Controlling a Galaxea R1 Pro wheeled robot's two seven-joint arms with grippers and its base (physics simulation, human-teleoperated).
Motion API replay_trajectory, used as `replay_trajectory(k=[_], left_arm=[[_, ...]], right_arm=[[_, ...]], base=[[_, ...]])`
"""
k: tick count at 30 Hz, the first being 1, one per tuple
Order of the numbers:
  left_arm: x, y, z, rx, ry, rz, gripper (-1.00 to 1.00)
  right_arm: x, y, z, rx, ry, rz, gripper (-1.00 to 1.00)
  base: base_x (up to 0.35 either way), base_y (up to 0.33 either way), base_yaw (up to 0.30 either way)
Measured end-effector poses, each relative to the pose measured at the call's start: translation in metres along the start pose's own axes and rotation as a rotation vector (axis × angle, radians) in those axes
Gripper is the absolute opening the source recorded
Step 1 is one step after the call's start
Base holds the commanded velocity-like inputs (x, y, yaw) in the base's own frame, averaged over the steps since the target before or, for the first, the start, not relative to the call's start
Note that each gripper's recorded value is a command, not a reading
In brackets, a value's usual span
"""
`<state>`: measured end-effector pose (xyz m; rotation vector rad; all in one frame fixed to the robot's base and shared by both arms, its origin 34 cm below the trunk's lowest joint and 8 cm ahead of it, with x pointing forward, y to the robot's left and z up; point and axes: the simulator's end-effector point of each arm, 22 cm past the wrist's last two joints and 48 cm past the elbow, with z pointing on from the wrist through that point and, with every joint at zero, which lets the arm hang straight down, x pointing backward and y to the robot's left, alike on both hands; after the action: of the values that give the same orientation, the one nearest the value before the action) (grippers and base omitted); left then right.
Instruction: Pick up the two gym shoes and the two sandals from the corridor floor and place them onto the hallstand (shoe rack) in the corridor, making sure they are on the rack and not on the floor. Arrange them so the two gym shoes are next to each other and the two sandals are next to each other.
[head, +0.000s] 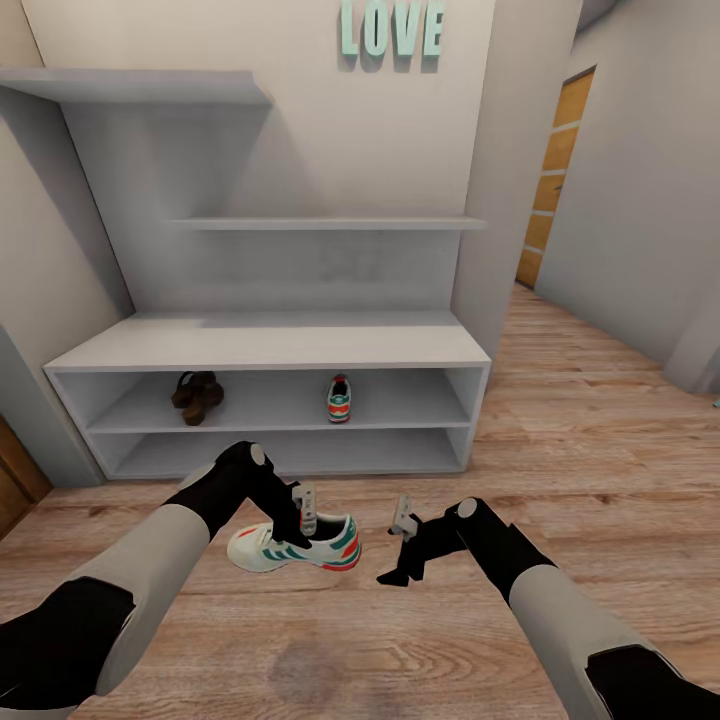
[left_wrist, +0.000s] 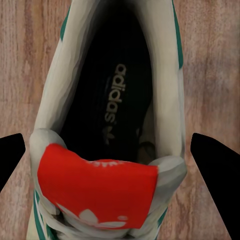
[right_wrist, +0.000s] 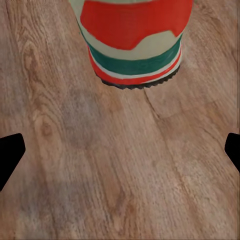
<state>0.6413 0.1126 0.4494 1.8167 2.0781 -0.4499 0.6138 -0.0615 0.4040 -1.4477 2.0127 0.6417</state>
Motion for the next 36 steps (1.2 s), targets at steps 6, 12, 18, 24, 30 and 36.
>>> replay_trajectory(k=[6, 12, 18, 24, 30, 36], left_arm=[[0.000, -0.009, 0.000, 0.039, 0.001, 0.001, -1.00], [0.001, -0.018, 0.000, 0.081, 0.004, 0.004, -1.00], [0.001, -0.021, 0.000, 0.095, 0.010, 0.009, -1.00], [0.003, -0.024, 0.002, 0.102, 0.024, 0.019, -1.00], [0.003, -0.024, 0.002, 0.103, 0.028, 0.023, -1.00], [0.003, -0.025, 0.002, 0.104, 0.029, 0.024, -1.00]], right_arm=[[-0.002, -0.002, -0.002, 0.007, -0.001, -0.006, 1.00], [-0.002, -0.003, -0.002, 0.010, -0.002, -0.007, 1.00], [-0.003, -0.003, -0.002, 0.010, -0.003, -0.007, 1.00], [-0.004, -0.003, -0.002, 0.011, -0.006, -0.008, 1.00], [-0.008, -0.001, 0.000, 0.007, -0.011, -0.010, 1.00], [-0.014, 0.002, 0.004, 0.001, -0.019, -0.012, 1.00]], base=[[0.000, 0.000, 0.000], [0.000, 0.000, 0.000], [0.000, 0.000, 0.000], [0.000, 0.000, 0.000], [0.000, 0.000, 0.000], [0.000, 0.000, 0.000]])
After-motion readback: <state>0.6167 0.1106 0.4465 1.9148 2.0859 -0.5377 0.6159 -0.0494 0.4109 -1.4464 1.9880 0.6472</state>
